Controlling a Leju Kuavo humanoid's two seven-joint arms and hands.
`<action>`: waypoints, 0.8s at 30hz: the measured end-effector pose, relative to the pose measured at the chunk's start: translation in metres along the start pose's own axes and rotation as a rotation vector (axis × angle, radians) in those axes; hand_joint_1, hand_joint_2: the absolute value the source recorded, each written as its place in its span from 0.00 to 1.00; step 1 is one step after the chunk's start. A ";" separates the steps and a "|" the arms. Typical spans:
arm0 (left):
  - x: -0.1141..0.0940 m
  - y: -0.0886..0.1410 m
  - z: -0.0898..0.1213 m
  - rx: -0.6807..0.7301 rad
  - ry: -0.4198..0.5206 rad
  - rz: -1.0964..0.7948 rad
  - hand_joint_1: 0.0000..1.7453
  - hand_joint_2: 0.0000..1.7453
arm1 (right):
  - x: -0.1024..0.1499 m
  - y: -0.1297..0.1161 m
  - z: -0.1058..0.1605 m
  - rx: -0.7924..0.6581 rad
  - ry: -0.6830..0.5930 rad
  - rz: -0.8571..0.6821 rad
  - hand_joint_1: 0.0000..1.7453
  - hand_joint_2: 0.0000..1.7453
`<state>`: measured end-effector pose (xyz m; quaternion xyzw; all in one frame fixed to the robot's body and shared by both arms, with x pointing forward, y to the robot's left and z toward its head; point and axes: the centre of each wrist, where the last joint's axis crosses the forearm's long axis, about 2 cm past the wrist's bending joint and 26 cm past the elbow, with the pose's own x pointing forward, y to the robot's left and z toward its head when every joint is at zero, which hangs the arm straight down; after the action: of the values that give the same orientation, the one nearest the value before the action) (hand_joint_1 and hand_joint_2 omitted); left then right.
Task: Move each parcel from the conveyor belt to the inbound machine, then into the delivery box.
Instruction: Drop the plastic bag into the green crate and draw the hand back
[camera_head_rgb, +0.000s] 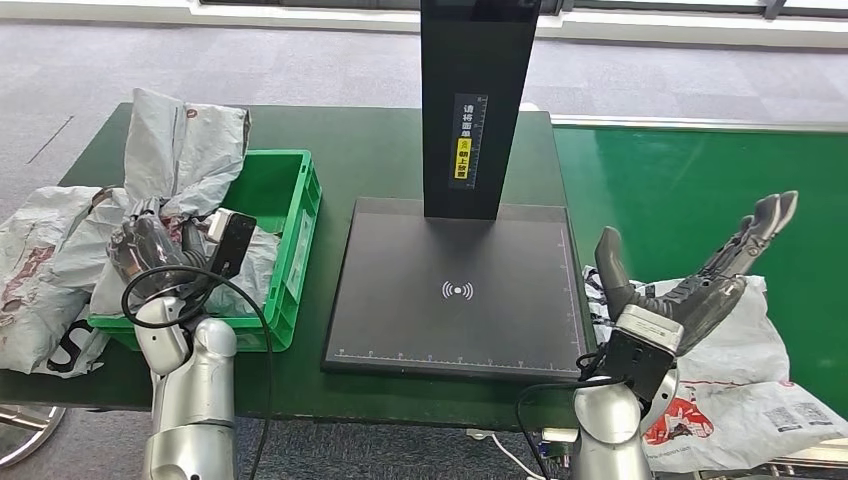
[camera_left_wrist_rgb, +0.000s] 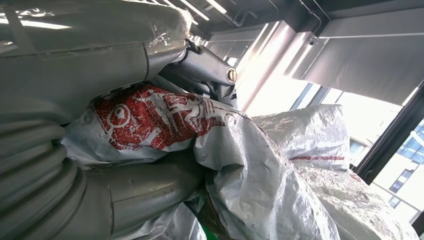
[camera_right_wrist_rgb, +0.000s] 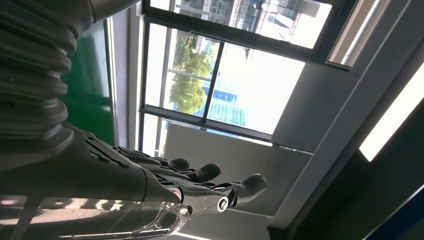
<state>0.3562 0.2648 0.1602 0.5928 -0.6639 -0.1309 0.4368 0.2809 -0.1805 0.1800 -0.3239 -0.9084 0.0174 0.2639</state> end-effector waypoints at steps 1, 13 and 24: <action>0.000 0.000 0.000 -0.002 0.000 0.000 1.00 1.00 | 0.000 0.000 0.000 0.000 0.000 0.000 0.00 1.00; 0.000 -0.002 0.002 -0.011 0.001 0.003 1.00 1.00 | 0.000 0.000 0.000 0.000 0.000 0.000 0.00 1.00; 0.000 -0.002 0.002 -0.011 0.001 0.003 1.00 1.00 | 0.000 0.000 0.000 0.001 0.000 0.000 0.00 1.00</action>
<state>0.3565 0.2633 0.1579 0.5894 -0.6638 -0.1338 0.4405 0.2809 -0.1805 0.1798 -0.3238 -0.9083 0.0177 0.2642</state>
